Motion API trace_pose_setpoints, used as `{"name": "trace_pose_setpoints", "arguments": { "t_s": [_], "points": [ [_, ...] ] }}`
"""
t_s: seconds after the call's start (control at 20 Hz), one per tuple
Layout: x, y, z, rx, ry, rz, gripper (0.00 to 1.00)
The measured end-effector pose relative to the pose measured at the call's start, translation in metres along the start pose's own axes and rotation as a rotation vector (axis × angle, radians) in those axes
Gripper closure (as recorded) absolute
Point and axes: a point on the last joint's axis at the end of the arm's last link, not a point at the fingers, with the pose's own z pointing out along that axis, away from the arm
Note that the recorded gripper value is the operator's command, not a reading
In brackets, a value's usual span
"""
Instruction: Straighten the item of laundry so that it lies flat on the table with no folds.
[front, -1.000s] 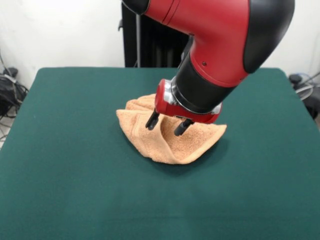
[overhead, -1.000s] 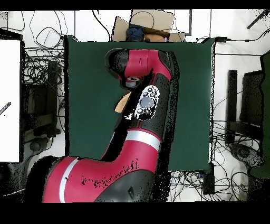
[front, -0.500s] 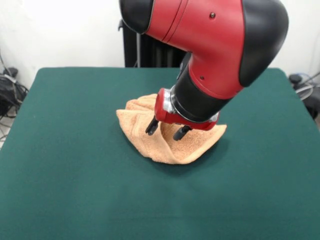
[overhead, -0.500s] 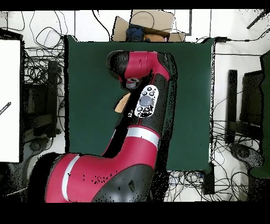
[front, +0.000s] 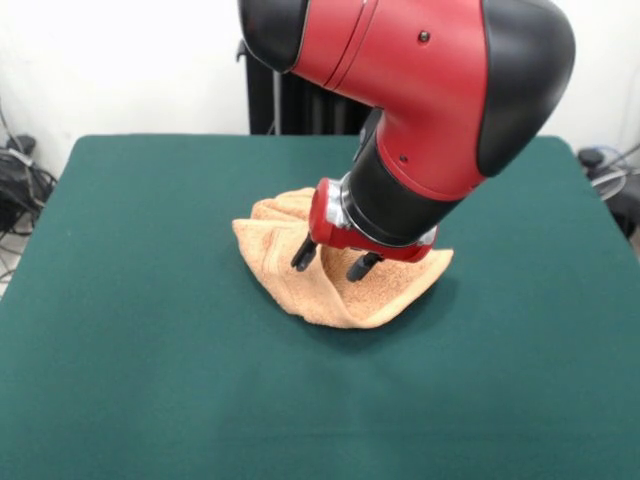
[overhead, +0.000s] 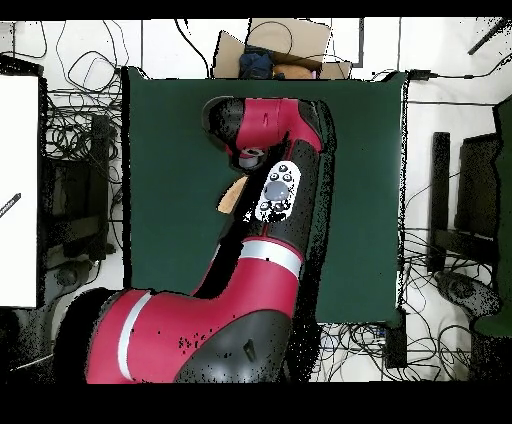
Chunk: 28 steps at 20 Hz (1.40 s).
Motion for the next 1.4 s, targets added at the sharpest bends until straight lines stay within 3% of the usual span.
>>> {"name": "trace_pose_setpoints", "arguments": {
  "t_s": [0.75,1.4],
  "points": [
    [0.003,-0.002,0.002,-0.003,0.008,0.004,0.00],
    [0.029,-0.007,0.002,-0.019,0.042,0.017,0.00]
  ]
}}
